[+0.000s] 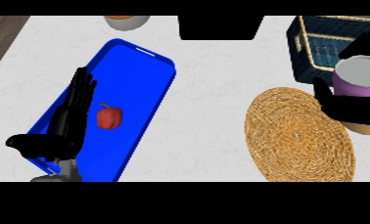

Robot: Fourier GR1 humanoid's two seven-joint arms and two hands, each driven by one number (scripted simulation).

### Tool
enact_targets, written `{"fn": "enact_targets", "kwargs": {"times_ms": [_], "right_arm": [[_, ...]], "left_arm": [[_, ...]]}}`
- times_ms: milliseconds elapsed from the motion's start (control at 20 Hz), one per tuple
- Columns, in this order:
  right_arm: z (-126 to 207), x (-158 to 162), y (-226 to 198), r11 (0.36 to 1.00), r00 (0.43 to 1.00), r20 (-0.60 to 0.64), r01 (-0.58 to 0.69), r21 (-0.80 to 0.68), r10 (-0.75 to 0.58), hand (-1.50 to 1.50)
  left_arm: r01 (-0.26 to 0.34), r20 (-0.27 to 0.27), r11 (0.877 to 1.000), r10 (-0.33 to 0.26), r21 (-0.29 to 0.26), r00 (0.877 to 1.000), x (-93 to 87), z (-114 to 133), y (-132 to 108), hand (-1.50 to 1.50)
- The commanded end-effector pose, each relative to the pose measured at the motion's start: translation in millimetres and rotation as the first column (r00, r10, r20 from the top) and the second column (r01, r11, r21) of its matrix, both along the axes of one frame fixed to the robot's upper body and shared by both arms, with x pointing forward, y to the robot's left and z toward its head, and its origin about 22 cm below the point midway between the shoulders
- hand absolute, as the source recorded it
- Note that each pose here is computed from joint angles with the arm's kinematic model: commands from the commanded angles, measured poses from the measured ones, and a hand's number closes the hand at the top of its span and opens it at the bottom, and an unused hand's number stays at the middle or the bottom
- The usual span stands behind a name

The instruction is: Pick the can from the placemat and place it in the basket

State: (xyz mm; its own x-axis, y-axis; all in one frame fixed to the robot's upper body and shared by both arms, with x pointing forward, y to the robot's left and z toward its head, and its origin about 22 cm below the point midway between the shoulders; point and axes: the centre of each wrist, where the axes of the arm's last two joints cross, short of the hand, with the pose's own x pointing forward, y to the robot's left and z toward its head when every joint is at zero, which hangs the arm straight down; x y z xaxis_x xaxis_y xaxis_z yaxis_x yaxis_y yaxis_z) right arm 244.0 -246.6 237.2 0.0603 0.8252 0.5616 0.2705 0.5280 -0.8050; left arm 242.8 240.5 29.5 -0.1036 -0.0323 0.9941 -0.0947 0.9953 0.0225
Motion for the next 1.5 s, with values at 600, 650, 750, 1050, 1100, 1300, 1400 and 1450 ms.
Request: {"fn": "enact_targets", "kwargs": {"times_ms": [600,650,750,1050,1100,1300,1400,1450], "right_arm": [[-19.6,47.7,-105.1,0.993,0.993,0.018,0.12,0.005,-0.12,1.5],[-24.6,59.8,-117.3,0.991,0.992,0.01,0.127,-0.036,-0.126,1.5],[-43.4,55.0,-145.8,0.989,0.992,0.007,0.128,-0.069,-0.128,1.5],[-46.1,77.5,-166.1,0.988,0.99,-0.059,0.123,-0.093,-0.129,1.5],[-51.2,79.6,-149.7,0.985,0.99,-0.063,0.118,-0.128,-0.127,1.5],[-49.7,97.7,-173.9,0.985,0.987,-0.083,0.127,-0.115,-0.137,1.5],[-56.7,85.7,-173.2,0.989,0.99,-0.069,0.118,-0.086,-0.124,1.5],[-96.6,91.5,-174.9,0.989,0.987,-0.084,0.129,-0.071,-0.135,1.5]], "left_arm": [[0.002,-0.02,1.0,-0.002,-0.01,1.0,-13.7,8.1,-13.2,0.0],[-0.002,-0.009,1.0,0.002,-0.008,1.0,-6.1,1.9,-6.7,0.0],[-0.009,0.004,1.0,0.009,-0.005,1.0,-4.9,-8.1,-8.0,0.0],[0.01,0.007,1.0,-0.01,-0.011,1.0,-3.1,3.6,1.0,0.0],[-0.002,-0.001,1.0,0.002,-0.019,1.0,-4.7,-13.7,-12.5,0.0],[0.006,0.006,1.0,-0.006,-0.001,1.0,-2.0,-10.1,5.7,0.0],[0.001,-0.005,1.0,-0.001,-0.006,1.0,-7.4,4.4,1.0,0.0],[0.034,0.022,0.999,-0.034,-0.002,0.999,-7.3,-14.2,-16.9,0.0]]}}
